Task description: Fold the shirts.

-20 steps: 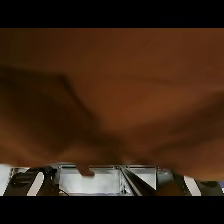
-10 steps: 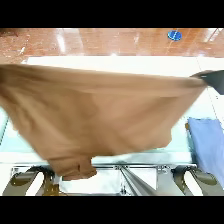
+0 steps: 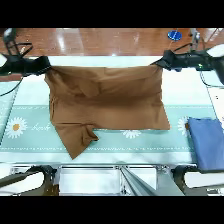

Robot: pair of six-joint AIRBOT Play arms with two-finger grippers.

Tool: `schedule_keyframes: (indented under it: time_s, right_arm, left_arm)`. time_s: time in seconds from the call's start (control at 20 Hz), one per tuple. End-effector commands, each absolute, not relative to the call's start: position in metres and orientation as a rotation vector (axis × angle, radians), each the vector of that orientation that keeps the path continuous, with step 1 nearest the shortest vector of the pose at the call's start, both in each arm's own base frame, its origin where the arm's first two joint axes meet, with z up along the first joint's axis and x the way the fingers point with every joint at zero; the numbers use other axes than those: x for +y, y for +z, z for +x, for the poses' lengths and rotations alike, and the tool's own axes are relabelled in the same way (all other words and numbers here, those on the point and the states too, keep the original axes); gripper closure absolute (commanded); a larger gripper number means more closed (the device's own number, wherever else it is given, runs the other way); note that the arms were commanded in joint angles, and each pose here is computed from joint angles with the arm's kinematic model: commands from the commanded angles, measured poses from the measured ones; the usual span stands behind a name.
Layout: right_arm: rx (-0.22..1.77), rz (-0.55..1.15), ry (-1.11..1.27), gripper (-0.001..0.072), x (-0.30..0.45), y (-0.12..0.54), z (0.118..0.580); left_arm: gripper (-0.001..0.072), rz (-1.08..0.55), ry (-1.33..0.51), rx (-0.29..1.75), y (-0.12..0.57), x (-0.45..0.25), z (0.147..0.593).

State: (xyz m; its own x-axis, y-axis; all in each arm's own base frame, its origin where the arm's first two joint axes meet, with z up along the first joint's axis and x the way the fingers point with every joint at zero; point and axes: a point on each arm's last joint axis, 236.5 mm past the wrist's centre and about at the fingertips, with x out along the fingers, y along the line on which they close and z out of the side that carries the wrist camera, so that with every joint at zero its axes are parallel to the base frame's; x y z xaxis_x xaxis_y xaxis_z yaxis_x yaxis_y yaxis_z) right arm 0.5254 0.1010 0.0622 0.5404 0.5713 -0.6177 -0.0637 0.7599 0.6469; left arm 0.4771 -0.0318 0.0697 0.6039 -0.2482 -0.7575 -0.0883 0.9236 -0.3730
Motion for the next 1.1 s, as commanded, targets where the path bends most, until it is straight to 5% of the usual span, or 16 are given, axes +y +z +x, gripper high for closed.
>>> schedule_keyframes:
  time_s: [0.0, 0.05, 0.15, 0.3, 0.5, 0.75, 0.9, 1.05]
  right_arm:
    - [1.029, 0.81, 0.374, 0.0517, 0.1, 0.019, 0.571]
    - [1.041, 0.849, 0.376, 0.0301, 0.097, 0.019, 0.573]
    - [1.043, 0.857, 0.373, 0.0292, 0.077, 0.026, 0.572]
    - [1.086, 0.722, 0.398, 0.0293, 0.036, 0.05, 0.536]
    - [1.204, 0.434, 0.1, 0.0295, -0.052, 0.046, 0.461]
    - [1.055, 0.73, 0.092, 0.0295, -0.036, 0.021, 0.367]
    - [0.957, 0.918, 0.072, 0.0295, -0.021, 0.007, 0.319]
    - [0.947, 0.958, 0.061, 0.0295, -0.009, -0.003, 0.298]
  left_arm:
    - [0.0685, -0.483, -0.149, 1.029, 0.036, -0.051, 0.509]
    - [0.065, -0.496, -0.161, 1.036, 0.037, -0.054, 0.512]
    - [0.0204, -0.483, -0.164, 1.059, 0.045, -0.05, 0.508]
    - [0.0201, -0.408, -0.078, 1.166, 0.05, 0.004, 0.477]
    - [0.0201, -0.43, 0.028, 1.354, 0.023, 0.054, 0.393]
    - [0.0201, -0.807, 0.015, 1.516, -0.048, 0.037, 0.255]
    - [0.0201, -1.044, 0.005, 1.464, -0.068, 0.021, 0.23]
    - [0.0201, -1.084, 0.041, 1.453, -0.083, 0.018, 0.225]
